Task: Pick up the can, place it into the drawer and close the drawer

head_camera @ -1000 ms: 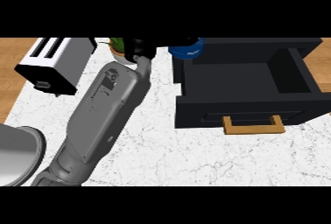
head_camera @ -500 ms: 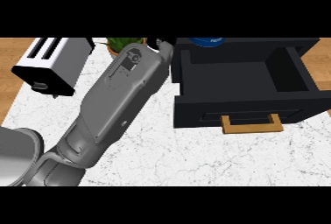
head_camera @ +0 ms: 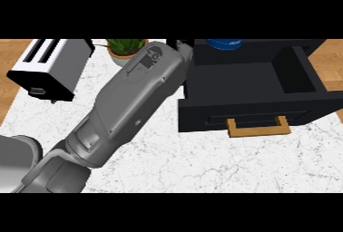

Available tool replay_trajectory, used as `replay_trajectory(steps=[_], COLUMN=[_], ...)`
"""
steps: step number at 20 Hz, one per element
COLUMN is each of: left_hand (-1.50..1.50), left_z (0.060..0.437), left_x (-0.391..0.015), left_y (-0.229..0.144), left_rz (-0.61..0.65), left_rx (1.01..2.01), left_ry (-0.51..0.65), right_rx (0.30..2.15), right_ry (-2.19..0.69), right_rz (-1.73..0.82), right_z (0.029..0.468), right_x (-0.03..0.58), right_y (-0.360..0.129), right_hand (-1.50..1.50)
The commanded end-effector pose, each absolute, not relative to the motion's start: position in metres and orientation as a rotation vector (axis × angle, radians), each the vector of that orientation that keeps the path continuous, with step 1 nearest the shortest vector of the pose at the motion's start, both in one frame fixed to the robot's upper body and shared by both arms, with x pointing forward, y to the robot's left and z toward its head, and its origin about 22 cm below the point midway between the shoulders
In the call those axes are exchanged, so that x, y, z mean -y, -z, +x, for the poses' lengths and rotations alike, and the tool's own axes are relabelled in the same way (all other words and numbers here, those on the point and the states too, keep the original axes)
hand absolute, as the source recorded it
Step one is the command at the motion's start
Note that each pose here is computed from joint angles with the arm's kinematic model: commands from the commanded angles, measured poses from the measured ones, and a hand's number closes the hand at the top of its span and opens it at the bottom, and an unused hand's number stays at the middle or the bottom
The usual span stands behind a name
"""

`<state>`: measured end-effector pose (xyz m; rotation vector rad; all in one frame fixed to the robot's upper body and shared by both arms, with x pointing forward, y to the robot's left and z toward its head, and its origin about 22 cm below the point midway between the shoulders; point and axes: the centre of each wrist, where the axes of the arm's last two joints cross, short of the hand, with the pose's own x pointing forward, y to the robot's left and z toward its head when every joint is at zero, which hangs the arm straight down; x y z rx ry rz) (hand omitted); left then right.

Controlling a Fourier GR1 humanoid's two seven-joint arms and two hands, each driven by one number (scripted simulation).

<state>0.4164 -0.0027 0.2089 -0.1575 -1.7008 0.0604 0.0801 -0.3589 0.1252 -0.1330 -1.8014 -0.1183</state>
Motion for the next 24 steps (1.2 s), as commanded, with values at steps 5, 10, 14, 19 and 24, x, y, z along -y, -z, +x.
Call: replay_trajectory(steps=[5,10,14,19,24], left_hand=[1.50,1.50,1.50,-1.50,-1.50], left_z=[0.414,0.420,0.421,0.418,0.424], left_x=[0.019,0.012,0.011,0.016,0.010], left_y=[-0.208,-0.187,-0.177,-0.176,-0.172], left_rz=[-0.106,-0.064,-0.018,0.017,0.036], left_rx=[1.670,1.639,1.642,1.623,1.623], left_ry=[-0.030,-0.034,-0.007,-0.037,-0.066], right_rx=[1.796,1.818,1.803,1.809,1.803], right_ry=[0.131,0.120,0.100,0.092,0.130], right_rz=[-0.121,-0.117,-0.122,-0.106,-0.126], right_z=[0.083,0.083,0.082,0.090,0.091], right_x=[0.375,0.357,0.370,0.356,0.365], right_y=[-0.122,-0.128,-0.135,-0.138,-0.129], right_hand=[-1.50,-1.50,-1.50,-1.50,-1.50])
